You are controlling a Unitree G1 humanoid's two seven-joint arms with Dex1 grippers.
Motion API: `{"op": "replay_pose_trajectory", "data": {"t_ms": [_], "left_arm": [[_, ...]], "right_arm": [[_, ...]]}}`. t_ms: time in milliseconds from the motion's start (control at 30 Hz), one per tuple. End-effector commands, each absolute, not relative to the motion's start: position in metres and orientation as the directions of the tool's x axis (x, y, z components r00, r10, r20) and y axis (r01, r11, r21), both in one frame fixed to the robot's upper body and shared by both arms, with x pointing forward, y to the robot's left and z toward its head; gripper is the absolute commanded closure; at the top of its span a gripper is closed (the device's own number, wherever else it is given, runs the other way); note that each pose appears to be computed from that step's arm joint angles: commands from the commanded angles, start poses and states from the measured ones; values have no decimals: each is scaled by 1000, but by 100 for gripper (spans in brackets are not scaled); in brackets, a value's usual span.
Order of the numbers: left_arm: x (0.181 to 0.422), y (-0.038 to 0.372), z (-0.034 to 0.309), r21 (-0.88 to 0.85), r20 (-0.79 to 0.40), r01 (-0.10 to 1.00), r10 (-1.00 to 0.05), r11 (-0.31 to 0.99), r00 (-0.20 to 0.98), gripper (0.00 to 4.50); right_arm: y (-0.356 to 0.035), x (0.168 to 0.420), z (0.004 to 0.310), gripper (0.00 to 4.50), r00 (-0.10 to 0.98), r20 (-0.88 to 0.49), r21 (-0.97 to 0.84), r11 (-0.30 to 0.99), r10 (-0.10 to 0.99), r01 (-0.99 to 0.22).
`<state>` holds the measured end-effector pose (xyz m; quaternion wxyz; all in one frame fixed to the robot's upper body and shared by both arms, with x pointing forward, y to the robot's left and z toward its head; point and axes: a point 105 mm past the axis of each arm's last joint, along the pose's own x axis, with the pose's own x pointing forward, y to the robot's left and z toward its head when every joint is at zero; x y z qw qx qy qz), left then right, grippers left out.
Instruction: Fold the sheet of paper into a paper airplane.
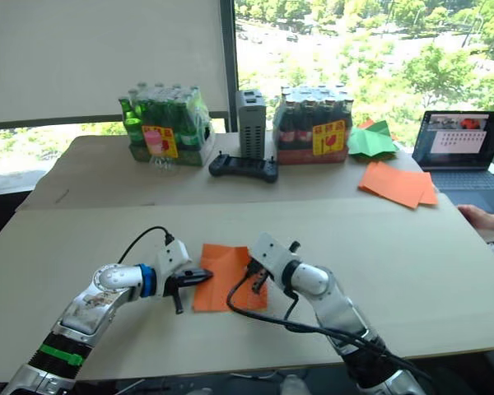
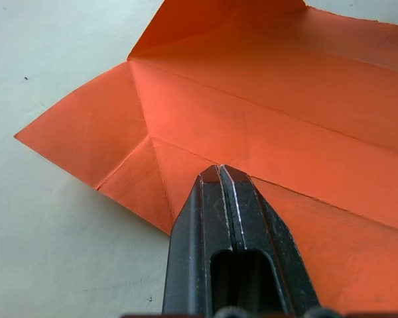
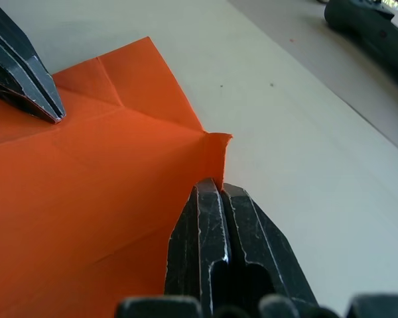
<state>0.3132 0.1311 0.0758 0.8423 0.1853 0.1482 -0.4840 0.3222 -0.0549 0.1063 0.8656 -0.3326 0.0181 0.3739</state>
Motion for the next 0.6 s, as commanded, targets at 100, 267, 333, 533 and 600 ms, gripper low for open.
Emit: {"op": "replay_pose_trajectory", "data": {"t_ms": [100,267,333,533,600], "left_arm": [[320,140,84,176,-424,858,-749,483,509,450],[325,139,89,189,-423,859,-750,476,509,450],[328,136,96,192,-408,859,-758,474,509,450],[344,112,137,174,-296,873,-821,456,488,450],[348,102,146,159,-275,886,-843,435,463,450]], "right_arm": [[-35,308,104,448,694,-281,-771,274,663,-574],[-34,306,85,448,679,-364,-778,193,637,-598],[-35,307,82,448,679,-378,-766,199,629,-611],[-36,310,79,448,676,-397,-748,208,621,-630],[-36,311,79,448,675,-400,-747,206,620,-632]]}}
